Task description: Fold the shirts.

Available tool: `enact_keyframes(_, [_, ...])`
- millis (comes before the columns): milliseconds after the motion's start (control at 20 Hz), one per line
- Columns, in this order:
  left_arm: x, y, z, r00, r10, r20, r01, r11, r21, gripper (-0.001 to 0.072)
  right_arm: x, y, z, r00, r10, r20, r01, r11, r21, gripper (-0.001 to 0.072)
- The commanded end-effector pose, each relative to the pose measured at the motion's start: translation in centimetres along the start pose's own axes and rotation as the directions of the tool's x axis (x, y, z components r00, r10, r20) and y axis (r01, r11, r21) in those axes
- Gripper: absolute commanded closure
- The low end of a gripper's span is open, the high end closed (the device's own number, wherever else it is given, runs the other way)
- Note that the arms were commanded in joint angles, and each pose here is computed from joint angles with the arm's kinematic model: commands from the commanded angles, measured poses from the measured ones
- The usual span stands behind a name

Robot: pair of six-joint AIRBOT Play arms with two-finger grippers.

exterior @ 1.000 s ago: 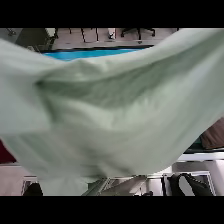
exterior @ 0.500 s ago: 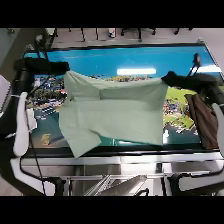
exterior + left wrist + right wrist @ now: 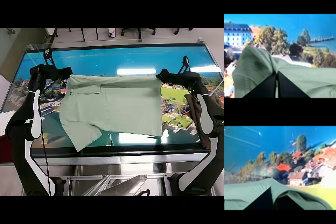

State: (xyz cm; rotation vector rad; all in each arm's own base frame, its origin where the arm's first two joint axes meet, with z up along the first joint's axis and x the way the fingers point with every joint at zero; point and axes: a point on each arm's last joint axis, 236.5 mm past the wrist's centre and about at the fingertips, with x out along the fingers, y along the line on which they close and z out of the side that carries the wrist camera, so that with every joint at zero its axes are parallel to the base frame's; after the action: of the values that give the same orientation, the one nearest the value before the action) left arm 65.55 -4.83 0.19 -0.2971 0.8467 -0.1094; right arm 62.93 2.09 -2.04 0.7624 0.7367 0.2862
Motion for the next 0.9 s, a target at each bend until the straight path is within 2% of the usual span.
enact_keyframes(0, [-1.8,-0.2,1.3,1.0,0.002,0.022,-0.002,1.0,0.011,0.0693,-0.1,1.2,-0.7,0.998,0.029,-0.063,-0.031,0.999,-0.038,0.0692])
enact_keyframes(100, [-2.9,0.7,0.1,0.999,0.035,-0.041,-0.034,0.999,0.029,0.0693,-0.5,0.3,-2.7,0.988,-0.03,-0.151,0.022,0.998,-0.053,0.0693])
enact_keyframes(200, [-3.3,2.8,-2.0,0.989,0.097,-0.108,-0.092,0.994,0.05,0.0692,-1.4,-2.1,-4.8,0.956,-0.176,-0.234,0.154,0.982,-0.107,0.0693])
enact_keyframes(350, [-2.9,4.6,-6.3,0.961,0.129,-0.243,-0.122,0.992,0.045,0.0693,-1.9,-4.1,-6.9,0.89,-0.364,-0.275,0.307,0.924,-0.23,0.0694])
enact_keyframes(500, [-2.3,5.5,-8.2,0.947,0.143,-0.287,-0.136,0.99,0.044,0.0693,-1.7,-5.2,-8.2,0.822,-0.501,-0.27,0.415,0.852,-0.318,0.0694])
enact_keyframes(700, [-2.7,7.4,-10.3,0.907,0.225,-0.357,-0.199,0.974,0.109,0.0693,-1.9,-6.1,-8.8,0.756,-0.609,-0.239,0.511,0.778,-0.366,0.0693])
enact_keyframes(850, [-2.1,8.1,-12.0,0.879,0.247,-0.408,-0.213,0.969,0.128,0.0693,-1.8,-6.0,-9.1,0.751,-0.614,-0.243,0.521,0.777,-0.352,0.0693])
